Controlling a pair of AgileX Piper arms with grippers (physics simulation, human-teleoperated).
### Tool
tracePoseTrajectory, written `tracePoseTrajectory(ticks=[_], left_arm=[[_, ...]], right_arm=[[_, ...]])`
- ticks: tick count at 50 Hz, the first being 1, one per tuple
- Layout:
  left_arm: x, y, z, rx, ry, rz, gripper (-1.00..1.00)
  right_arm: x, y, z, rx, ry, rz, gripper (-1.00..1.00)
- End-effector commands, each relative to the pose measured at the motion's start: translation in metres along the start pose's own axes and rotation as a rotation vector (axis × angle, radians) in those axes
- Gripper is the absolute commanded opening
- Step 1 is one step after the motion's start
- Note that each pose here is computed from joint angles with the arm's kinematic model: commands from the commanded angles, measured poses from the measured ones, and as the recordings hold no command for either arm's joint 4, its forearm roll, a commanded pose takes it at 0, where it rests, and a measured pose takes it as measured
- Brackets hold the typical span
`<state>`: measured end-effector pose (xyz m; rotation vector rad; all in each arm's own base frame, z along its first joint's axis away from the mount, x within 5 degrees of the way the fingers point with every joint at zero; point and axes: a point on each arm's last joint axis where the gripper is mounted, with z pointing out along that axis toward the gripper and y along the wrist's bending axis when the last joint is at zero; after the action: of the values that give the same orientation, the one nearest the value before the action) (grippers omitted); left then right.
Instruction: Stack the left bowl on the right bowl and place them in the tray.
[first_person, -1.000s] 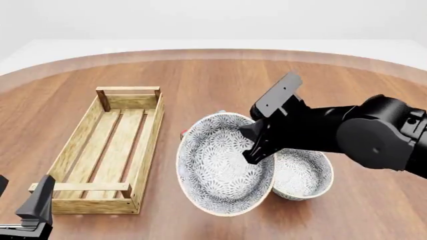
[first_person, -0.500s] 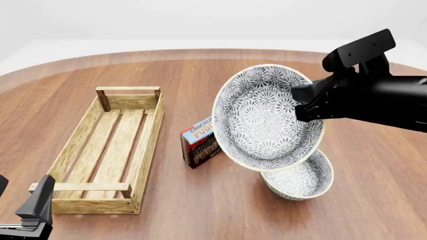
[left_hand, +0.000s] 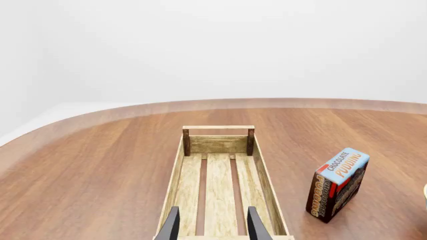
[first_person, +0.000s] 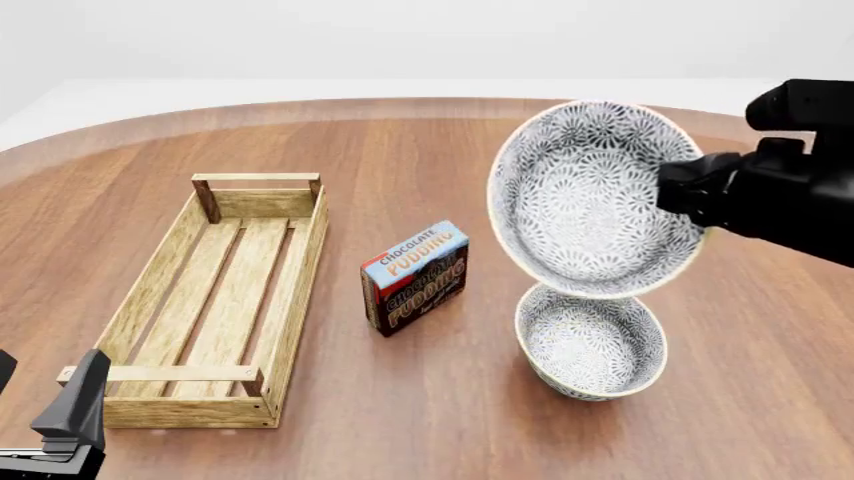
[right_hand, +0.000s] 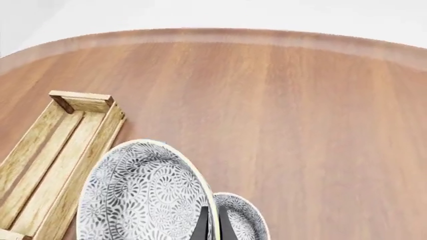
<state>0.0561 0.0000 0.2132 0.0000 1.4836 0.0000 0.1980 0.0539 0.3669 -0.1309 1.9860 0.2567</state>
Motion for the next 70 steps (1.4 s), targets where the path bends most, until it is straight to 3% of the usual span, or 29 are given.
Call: tracePoseTrajectory(ticks=[1, 27, 70], left_arm=[[0.000, 0.000, 0.000, 0.000, 0.000, 0.000, 1.00], [0.000, 0.000, 0.000, 0.000, 0.000, 0.000, 1.00], [0.000, 0.000, 0.000, 0.000, 0.000, 0.000, 1.00]], right_arm=[[0.009, -0.018, -0.005, 0.070, -0.037, 0.135, -1.00], [0.052, -0.038, 0.008, 0.137, -0.055, 0.323, -1.00], [0.118, -0.050, 0.039, 0.161, -0.013, 0.416, -1.00]])
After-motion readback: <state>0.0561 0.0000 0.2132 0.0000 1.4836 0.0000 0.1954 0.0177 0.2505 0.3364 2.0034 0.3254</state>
